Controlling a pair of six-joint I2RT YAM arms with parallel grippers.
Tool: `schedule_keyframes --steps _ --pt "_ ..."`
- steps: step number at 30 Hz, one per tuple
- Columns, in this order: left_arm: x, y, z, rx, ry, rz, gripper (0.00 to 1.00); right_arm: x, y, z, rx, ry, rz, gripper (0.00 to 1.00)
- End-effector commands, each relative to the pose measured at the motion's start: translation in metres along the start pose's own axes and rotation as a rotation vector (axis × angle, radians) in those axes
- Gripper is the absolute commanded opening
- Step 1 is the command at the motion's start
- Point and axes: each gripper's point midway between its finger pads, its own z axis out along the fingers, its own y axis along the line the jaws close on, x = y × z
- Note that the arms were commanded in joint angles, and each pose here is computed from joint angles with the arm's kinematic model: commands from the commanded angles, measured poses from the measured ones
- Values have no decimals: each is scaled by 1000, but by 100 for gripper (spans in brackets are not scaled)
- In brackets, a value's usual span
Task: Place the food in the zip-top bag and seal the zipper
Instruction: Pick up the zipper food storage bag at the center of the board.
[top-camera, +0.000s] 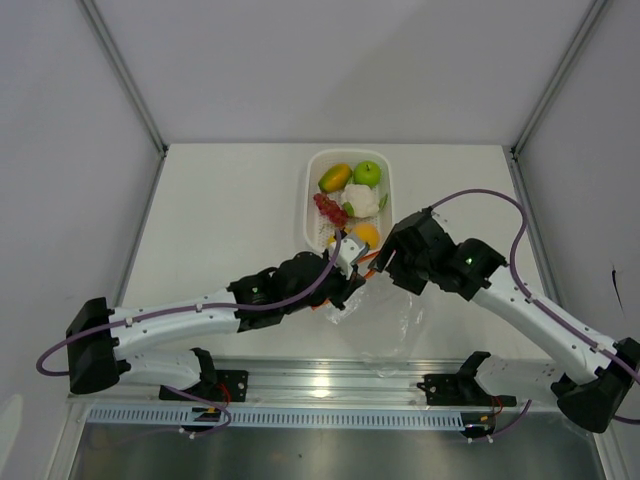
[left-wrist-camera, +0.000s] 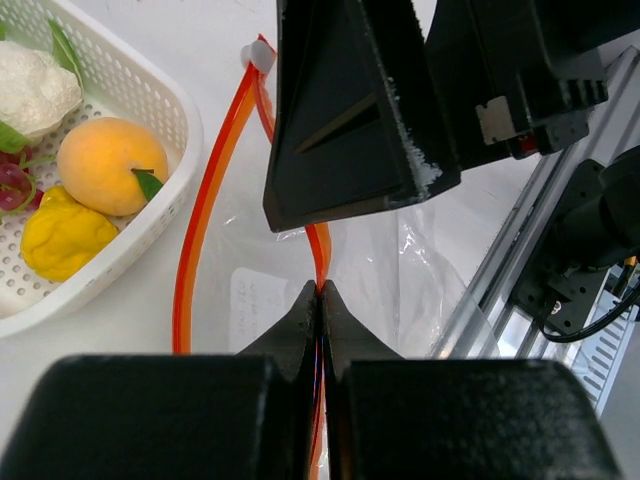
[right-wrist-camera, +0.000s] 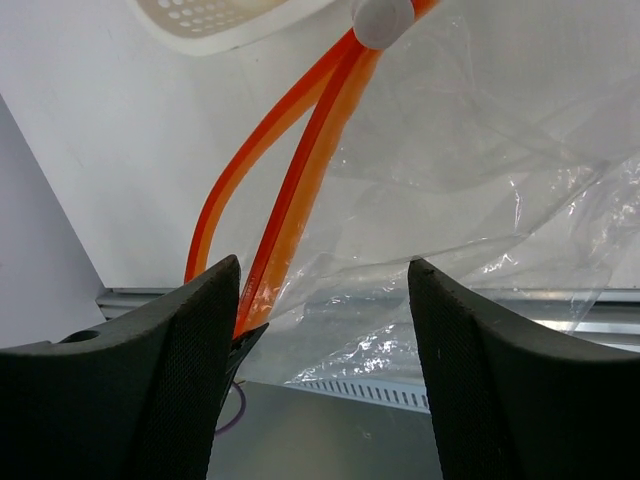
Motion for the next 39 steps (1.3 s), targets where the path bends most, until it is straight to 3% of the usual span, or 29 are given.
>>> schedule_keyframes --steps 1,11,22,28,32,35,39 --pt "-30 -3 -5 -2 -105 24 1 -4 5 2 -15 -12 26 71" --pt "-26 -5 0 -20 -92 86 1 5 16 11 -9 56 36 71" --pt "-14 0 5 -47 -70 125 0 -4 17 -2 3 41 29 70" --pt "-23 -3 2 -38 -93 118 0 15 6 7 -1 95 50 51" --pt "-23 -4 1 -29 -96 117 1 10 7 7 0 74 49 31" --pt "-24 -8 -2 -7 -102 115 0 5 8 6 0 59 40 27" --pt "-22 -20 -6 68 -101 112 2 -4 16 5 -20 41 29 4"
